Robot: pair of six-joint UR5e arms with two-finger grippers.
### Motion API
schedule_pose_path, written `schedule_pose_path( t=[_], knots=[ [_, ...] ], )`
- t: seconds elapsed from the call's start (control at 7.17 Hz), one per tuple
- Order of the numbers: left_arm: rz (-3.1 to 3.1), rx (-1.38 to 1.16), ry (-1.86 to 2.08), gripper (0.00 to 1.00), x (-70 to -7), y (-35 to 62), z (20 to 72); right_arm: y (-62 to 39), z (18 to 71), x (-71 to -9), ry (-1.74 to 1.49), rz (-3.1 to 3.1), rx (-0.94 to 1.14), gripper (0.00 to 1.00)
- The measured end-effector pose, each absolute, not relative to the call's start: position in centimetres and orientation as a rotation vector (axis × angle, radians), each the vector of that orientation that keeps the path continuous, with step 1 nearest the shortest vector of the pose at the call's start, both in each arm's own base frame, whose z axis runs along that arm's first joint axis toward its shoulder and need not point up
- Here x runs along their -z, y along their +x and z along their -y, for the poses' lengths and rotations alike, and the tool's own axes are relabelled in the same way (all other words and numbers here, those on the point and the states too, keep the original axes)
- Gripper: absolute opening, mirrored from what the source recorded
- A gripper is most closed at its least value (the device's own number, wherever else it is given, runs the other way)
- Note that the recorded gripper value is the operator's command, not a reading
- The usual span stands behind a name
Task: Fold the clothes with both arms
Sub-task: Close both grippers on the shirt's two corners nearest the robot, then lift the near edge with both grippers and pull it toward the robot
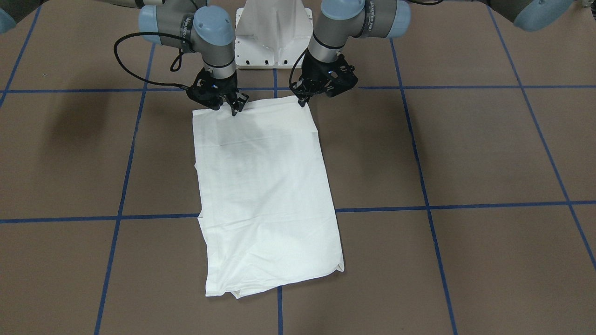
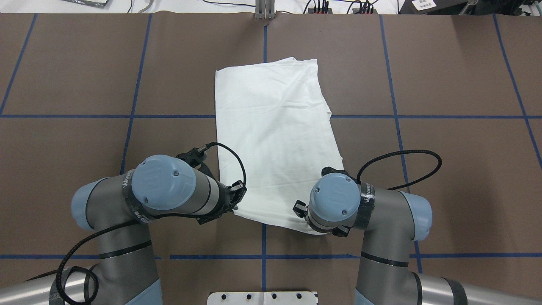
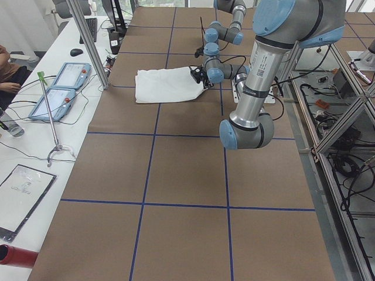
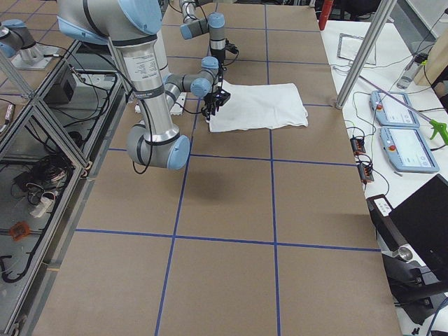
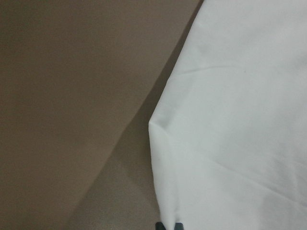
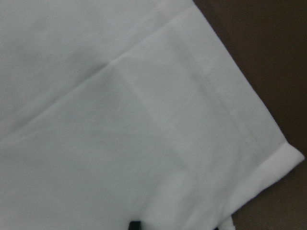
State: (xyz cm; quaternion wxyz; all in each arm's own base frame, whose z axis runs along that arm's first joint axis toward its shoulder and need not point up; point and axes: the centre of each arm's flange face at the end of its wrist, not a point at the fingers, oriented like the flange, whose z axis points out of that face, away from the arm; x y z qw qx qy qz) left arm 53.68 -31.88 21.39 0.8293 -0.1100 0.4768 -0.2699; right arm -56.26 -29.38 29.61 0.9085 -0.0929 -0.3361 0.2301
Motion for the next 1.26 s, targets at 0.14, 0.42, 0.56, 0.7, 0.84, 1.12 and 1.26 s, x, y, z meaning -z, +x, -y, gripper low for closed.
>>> schedule_pose_path(
  t=[0.14,0.42,0.56,0.7,0.84,1.12,1.26],
  knots=[
    [-1.013,0.572,-0.234,0.00,-21.3,53.7,31.9,-56.3,29.4,-29.4,-0.192,0.696,-0.475,0.00],
    [-1.014,0.572,-0.234,0.00,-21.3,53.7,31.9,-56.5,29.4,-28.3,-0.192,0.713,-0.475,0.00],
    [-1.015,0.572,-0.233,0.00,-21.2,53.7,31.9,-56.5,29.4,-27.9,-0.188,0.721,-0.477,0.00],
    [-1.017,0.572,-0.233,0.00,-21.1,53.5,31.9,-56.4,29.5,-27.5,-0.181,0.729,-0.480,0.00],
    [-1.022,0.571,-0.234,0.00,-21.0,53.3,31.8,-56.1,29.4,-27.3,-0.178,0.735,-0.480,0.00],
    [-1.031,0.570,-0.238,0.00,-20.7,52.8,31.3,-54.5,28.5,-25.8,-0.181,0.769,-0.467,0.00],
    [-1.034,0.566,-0.242,0.00,-20.8,52.3,30.8,-53.2,27.5,-24.7,-0.185,0.786,-0.455,0.00]
  ],
)
